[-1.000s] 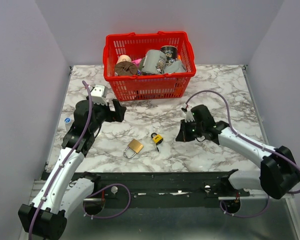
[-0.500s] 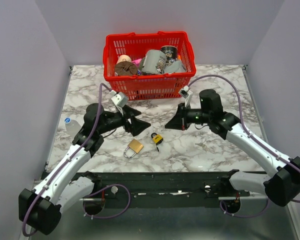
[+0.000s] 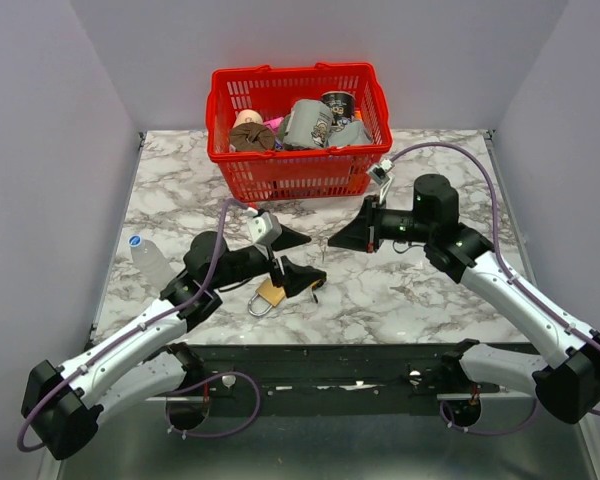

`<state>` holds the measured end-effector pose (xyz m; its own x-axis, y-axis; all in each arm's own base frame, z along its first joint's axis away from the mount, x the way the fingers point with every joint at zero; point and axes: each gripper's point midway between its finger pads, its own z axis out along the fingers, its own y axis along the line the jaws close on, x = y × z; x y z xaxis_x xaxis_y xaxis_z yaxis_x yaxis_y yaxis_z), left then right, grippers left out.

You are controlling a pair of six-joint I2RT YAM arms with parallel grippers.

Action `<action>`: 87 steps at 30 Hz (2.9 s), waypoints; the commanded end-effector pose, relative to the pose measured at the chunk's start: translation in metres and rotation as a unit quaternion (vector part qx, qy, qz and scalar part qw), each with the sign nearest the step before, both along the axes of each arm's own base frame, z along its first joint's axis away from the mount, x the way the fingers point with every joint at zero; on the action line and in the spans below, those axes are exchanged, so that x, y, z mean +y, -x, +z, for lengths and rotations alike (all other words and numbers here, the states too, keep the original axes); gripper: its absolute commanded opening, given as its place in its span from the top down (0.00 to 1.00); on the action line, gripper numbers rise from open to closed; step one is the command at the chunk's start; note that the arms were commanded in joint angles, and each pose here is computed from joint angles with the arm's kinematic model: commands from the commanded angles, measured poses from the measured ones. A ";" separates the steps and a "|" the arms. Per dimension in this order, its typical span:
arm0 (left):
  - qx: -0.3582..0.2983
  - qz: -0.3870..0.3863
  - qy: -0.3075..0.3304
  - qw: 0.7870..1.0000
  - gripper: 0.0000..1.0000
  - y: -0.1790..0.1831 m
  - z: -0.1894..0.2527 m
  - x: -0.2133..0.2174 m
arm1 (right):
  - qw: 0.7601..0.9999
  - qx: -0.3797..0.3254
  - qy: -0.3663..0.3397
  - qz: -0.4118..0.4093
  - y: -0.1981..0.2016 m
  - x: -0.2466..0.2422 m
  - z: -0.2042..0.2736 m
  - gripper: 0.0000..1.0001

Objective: Unlock with the key

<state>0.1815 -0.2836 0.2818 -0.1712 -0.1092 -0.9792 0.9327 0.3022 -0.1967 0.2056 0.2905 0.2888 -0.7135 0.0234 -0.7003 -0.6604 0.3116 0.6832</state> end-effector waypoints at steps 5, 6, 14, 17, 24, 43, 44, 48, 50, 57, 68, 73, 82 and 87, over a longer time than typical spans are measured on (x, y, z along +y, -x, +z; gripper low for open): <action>-0.057 0.028 -0.003 0.998 0.01 -0.012 0.004 -0.016 | 0.999 0.004 -0.037 -0.012 -0.001 0.005 0.019 0.99; -0.057 0.030 -0.005 0.998 0.01 -0.013 0.003 -0.019 | 0.999 0.006 -0.037 -0.011 -0.001 0.005 0.018 0.99; -0.062 0.057 0.006 0.996 0.05 -0.023 0.006 -0.024 | 0.999 0.009 -0.037 -0.011 0.000 0.005 0.013 0.99; -0.066 0.066 0.011 0.996 0.05 -0.026 0.009 -0.024 | 0.999 0.013 -0.038 -0.010 0.000 0.005 0.012 0.99; -0.054 0.064 0.004 0.996 0.28 -0.028 0.002 -0.028 | 0.999 0.014 -0.040 -0.011 0.000 0.005 0.012 0.99; -0.033 0.025 -0.066 0.997 1.00 -0.008 -0.023 -0.023 | 0.999 0.003 -0.006 -0.037 -0.009 -0.003 -0.013 0.99; -0.031 0.016 -0.076 0.996 1.00 -0.004 -0.026 -0.023 | 0.999 -0.031 0.012 -0.034 -0.011 -0.006 -0.017 0.99; 0.003 -0.068 -0.128 0.989 1.00 0.025 -0.048 -0.025 | 0.990 -0.113 0.080 -0.016 -0.011 -0.021 -0.032 0.95; 0.014 -0.101 -0.142 0.985 1.00 0.035 -0.050 -0.027 | 0.985 -0.138 0.106 0.008 -0.004 -0.027 -0.040 0.78; 0.087 -0.238 -0.146 0.956 1.00 0.077 -0.060 -0.036 | 0.979 -0.162 0.092 0.082 0.030 -0.021 -0.037 0.43; 0.121 -0.273 -0.166 0.940 1.00 0.086 -0.074 -0.035 | 0.974 -0.126 0.079 0.170 0.072 -0.002 -0.053 0.51; 0.121 -0.271 -0.166 0.940 1.00 0.085 -0.073 -0.036 | 0.973 -0.110 0.086 0.182 0.079 0.001 -0.063 0.52; 0.120 -0.268 -0.164 0.942 1.00 0.084 -0.073 -0.036 | 0.974 -0.090 0.077 0.191 0.087 0.005 -0.071 0.55; 0.123 -0.267 -0.165 0.941 1.00 0.084 -0.074 -0.037 | 0.975 -0.088 0.072 0.191 0.087 0.009 -0.072 0.62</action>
<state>0.0998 -0.3160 0.1945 -0.3709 0.3811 -0.8469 0.9021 -0.0688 -0.4260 0.1237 0.2940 0.2176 -0.5200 -0.3291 -0.7882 -0.8524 0.1406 0.5037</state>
